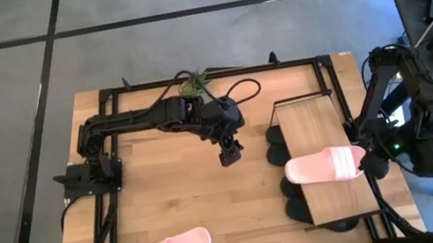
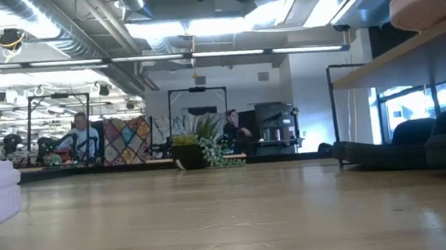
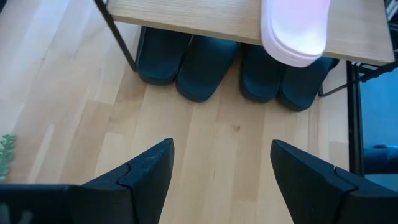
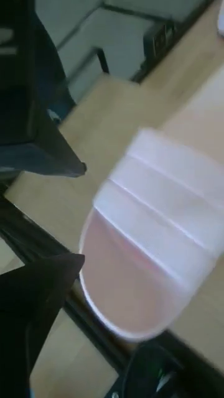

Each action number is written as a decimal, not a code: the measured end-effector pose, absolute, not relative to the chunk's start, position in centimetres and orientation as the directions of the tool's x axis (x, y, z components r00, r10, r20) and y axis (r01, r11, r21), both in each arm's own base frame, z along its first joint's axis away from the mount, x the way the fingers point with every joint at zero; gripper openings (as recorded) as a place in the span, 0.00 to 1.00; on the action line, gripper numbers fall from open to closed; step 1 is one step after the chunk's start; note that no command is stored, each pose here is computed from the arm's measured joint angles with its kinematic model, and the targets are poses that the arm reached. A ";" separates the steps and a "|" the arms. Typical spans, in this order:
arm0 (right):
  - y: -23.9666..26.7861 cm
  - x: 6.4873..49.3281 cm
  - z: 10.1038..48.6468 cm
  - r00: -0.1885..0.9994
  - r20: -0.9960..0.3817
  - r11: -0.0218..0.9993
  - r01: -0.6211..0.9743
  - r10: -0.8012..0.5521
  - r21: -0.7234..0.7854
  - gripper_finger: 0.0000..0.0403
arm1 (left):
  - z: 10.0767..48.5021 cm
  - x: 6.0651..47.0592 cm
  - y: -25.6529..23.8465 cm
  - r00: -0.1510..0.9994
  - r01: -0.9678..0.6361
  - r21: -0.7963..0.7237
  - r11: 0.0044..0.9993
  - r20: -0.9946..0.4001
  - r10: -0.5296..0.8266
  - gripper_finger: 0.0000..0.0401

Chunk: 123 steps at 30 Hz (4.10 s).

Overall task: Pick and place slides into the shelf
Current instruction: Put the pink slides on the shelf

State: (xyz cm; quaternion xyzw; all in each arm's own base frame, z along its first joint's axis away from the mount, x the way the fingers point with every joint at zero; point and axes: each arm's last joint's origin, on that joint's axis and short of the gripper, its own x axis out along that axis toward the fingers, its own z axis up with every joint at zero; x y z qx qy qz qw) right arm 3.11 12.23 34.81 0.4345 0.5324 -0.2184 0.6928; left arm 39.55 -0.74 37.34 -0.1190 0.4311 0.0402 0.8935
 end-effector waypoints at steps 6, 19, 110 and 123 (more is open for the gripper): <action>11.8 3.8 37.3 0.600 -0.786 0.604 0.573 0.151 0.554 0.53 | 38.5 38.7 -2.0 0.650 -0.141 -0.188 0.972 -0.758 -0.052 0.64; 10.4 5.5 39.1 0.860 -0.509 0.799 0.339 -0.048 0.498 0.53 | 38.7 37.8 -7.3 0.633 -0.232 -0.363 0.902 -0.761 -0.142 0.64; 7.4 8.3 39.3 0.794 -0.534 0.868 0.453 -0.289 0.203 0.53 | 18.6 26.2 -25.9 -0.283 0.765 -0.376 0.523 -0.926 -0.251 0.58; 7.4 8.3 39.3 0.794 -0.535 0.868 0.453 -0.290 0.202 0.53 | 18.6 26.7 -26.3 -0.230 0.783 -0.352 0.512 -0.930 -0.288 0.21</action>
